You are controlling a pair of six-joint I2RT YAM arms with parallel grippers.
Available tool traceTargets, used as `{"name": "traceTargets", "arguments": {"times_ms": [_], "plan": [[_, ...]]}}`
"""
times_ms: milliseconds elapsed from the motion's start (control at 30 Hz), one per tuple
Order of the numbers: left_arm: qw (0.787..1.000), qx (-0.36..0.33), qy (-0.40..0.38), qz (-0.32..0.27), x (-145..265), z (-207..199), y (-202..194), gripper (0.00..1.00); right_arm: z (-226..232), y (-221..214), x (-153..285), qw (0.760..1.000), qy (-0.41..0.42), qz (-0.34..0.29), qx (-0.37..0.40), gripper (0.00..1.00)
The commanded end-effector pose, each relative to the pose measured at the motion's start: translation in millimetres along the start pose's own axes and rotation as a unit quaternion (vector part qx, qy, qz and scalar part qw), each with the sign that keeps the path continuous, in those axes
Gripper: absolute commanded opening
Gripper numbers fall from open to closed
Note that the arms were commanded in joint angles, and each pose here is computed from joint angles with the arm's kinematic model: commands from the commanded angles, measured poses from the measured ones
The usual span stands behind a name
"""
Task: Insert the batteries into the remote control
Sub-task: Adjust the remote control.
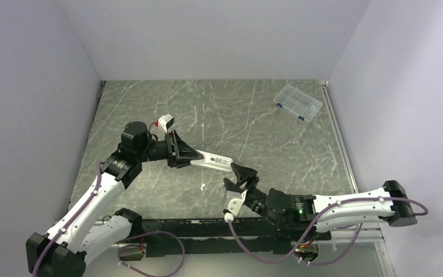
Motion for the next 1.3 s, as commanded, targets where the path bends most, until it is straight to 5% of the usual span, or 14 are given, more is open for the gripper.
{"name": "traceTargets", "arguments": {"times_ms": [0,367,633,900,1267], "plan": [[0.998,-0.058,-0.023,-0.007,3.3,-5.1,-2.5,0.0,-24.6,11.2,11.6,0.994,-0.014,-0.035,-0.104,0.62],[0.993,-0.113,-0.039,-0.015,3.6,2.3,-1.7,0.0,-45.3,10.9,30.9,0.973,-0.013,-0.013,-0.228,0.68],[0.989,-0.144,-0.039,-0.013,2.2,10.5,0.5,0.0,-53.1,12.0,27.7,0.954,-0.011,0.057,-0.293,0.89],[0.984,-0.169,-0.05,-0.011,2.3,17.5,0.5,0.0,-74.3,-7.2,15.2,0.911,0.004,0.1,-0.399,0.99],[0.979,-0.194,-0.063,-0.002,7.1,15.8,-4.5,0.0,-85.0,-21.9,1.4,0.855,0.007,0.106,-0.507,1.0]]}}
Point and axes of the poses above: each gripper's point midway between its finger pads, its own x axis back along the fingers, its own z axis along the line the jaws close on, y = z × x, the point moved 9 cm from there along x, back along the fingers, and after that the axes turned 14 degrees about x, right-handed, at the moved point
